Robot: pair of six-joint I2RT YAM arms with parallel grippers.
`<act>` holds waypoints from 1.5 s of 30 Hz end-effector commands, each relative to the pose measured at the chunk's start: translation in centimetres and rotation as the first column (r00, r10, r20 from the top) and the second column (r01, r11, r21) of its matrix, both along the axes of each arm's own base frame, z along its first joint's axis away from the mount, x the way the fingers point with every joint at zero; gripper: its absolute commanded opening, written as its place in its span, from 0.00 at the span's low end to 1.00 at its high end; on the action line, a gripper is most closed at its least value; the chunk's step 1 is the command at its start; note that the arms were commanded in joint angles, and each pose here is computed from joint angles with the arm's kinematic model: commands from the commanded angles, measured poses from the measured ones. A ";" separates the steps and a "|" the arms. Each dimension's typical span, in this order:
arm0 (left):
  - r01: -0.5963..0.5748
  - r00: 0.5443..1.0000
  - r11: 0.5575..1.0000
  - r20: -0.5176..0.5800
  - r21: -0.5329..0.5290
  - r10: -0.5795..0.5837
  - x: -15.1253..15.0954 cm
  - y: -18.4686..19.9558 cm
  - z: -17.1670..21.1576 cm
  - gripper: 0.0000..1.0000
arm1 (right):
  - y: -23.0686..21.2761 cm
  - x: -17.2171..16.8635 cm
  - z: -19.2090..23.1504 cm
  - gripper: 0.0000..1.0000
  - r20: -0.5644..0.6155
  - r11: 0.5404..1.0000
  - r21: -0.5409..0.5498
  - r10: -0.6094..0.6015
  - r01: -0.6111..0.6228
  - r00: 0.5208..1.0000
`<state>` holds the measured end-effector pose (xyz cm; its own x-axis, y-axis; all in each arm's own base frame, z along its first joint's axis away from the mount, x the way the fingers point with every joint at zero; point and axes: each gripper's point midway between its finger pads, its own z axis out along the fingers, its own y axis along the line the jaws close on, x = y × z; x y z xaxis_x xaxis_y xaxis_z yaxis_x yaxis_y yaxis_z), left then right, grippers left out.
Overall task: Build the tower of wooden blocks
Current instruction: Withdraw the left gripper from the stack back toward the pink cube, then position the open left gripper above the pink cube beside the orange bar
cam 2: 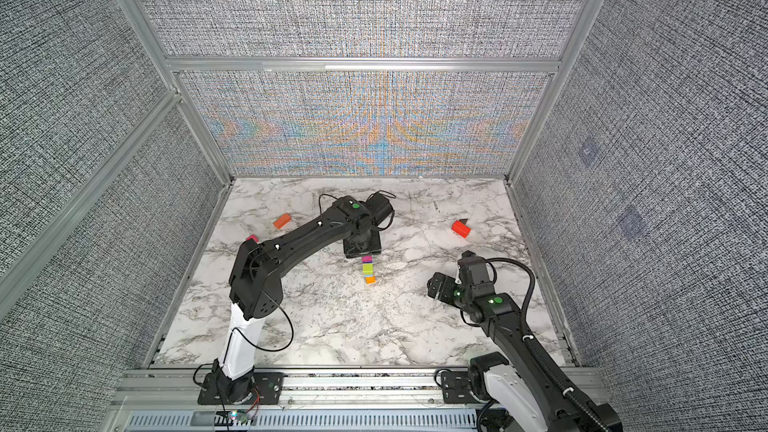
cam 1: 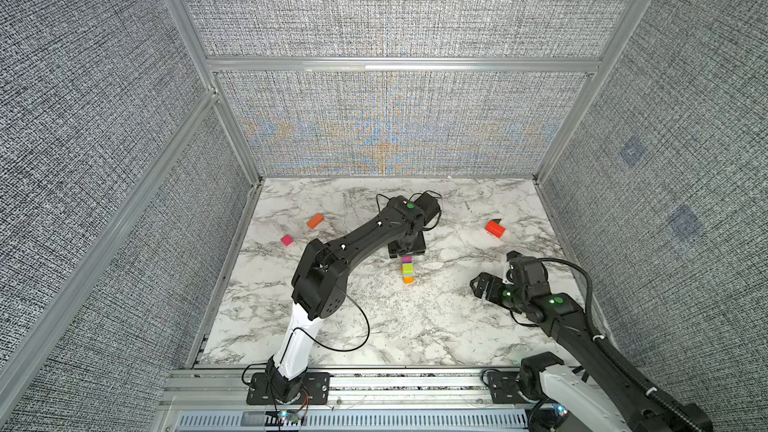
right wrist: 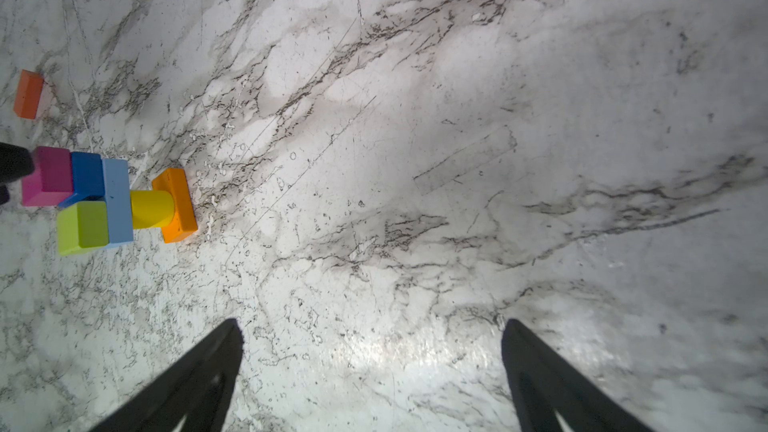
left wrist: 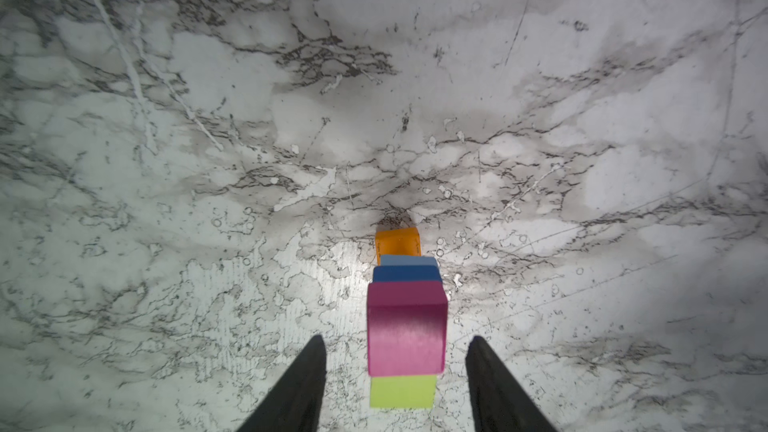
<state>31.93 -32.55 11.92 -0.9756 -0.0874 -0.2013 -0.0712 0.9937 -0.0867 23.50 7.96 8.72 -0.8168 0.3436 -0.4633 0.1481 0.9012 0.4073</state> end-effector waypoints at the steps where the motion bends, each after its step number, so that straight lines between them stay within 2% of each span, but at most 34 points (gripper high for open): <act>1: 0.012 0.999 0.998 0.035 0.062 -0.014 0.0 1.8 1.8 0.65 | 0.7 0.2 0.5 0.99 0.017 0.999 0.018 0.040 -0.040 0.999; 7: 0.026 0.995 0.997 0.099 0.072 -0.033 0.5 4.2 4.7 0.80 | 1.7 0.5 1.8 0.99 0.064 0.993 0.040 0.108 -0.111 0.992; 10: 0.014 0.990 1.000 0.139 0.009 -0.015 0.8 5.9 6.5 0.87 | 2.2 1.0 2.8 0.99 0.094 0.989 0.051 0.133 -0.139 0.987; 13: -0.015 0.989 0.999 0.146 -0.040 0.021 1.5 8.3 7.3 0.91 | 2.5 1.8 4.0 0.99 0.116 0.988 0.056 0.138 -0.145 0.984; 18: -0.100 0.982 0.994 0.156 -0.034 0.104 3.0 13.9 8.3 0.97 | 3.3 4.0 5.8 0.99 0.145 0.986 0.078 0.134 -0.146 0.980; 24: -0.221 0.965 0.974 0.134 -0.048 0.225 4.9 19.6 8.4 0.97 | 4.4 7.0 6.7 0.99 0.142 0.984 0.095 0.139 -0.153 0.980; 30: -0.293 0.950 0.955 0.100 -0.054 0.297 7.0 23.5 7.4 0.95 | 5.6 10.1 6.8 0.99 0.125 0.982 0.082 0.162 -0.173 0.979; 36: -0.404 0.913 0.915 0.045 -0.024 0.404 8.7 28.0 4.8 0.85 | 6.9 12.8 6.6 0.99 0.101 0.977 0.084 0.185 -0.194 0.977; 37: -0.426 0.904 0.904 0.033 -0.024 0.427 9.0 28.9 4.2 0.84 | 7.3 13.7 7.7 0.99 0.123 0.976 0.087 0.190 -0.202 0.974; 41: -0.493 0.870 0.870 -0.020 -0.028 0.492 9.8 31.3 1.8 0.78 | 8.1 14.6 7.2 0.99 0.100 0.972 0.100 0.202 -0.212 0.974; 45: -0.515 0.856 0.857 -0.047 0.011 0.515 10.5 33.1 -0.1 0.73 | 8.2 15.1 6.3 0.99 0.081 0.973 0.093 0.202 -0.209 0.976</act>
<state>41.85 0.25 12.41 -0.7971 -0.5814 -0.1635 -0.5785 0.8127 -0.0696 38.29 15.91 14.94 -0.8416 0.2290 -0.4891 -0.0564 0.8634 0.5014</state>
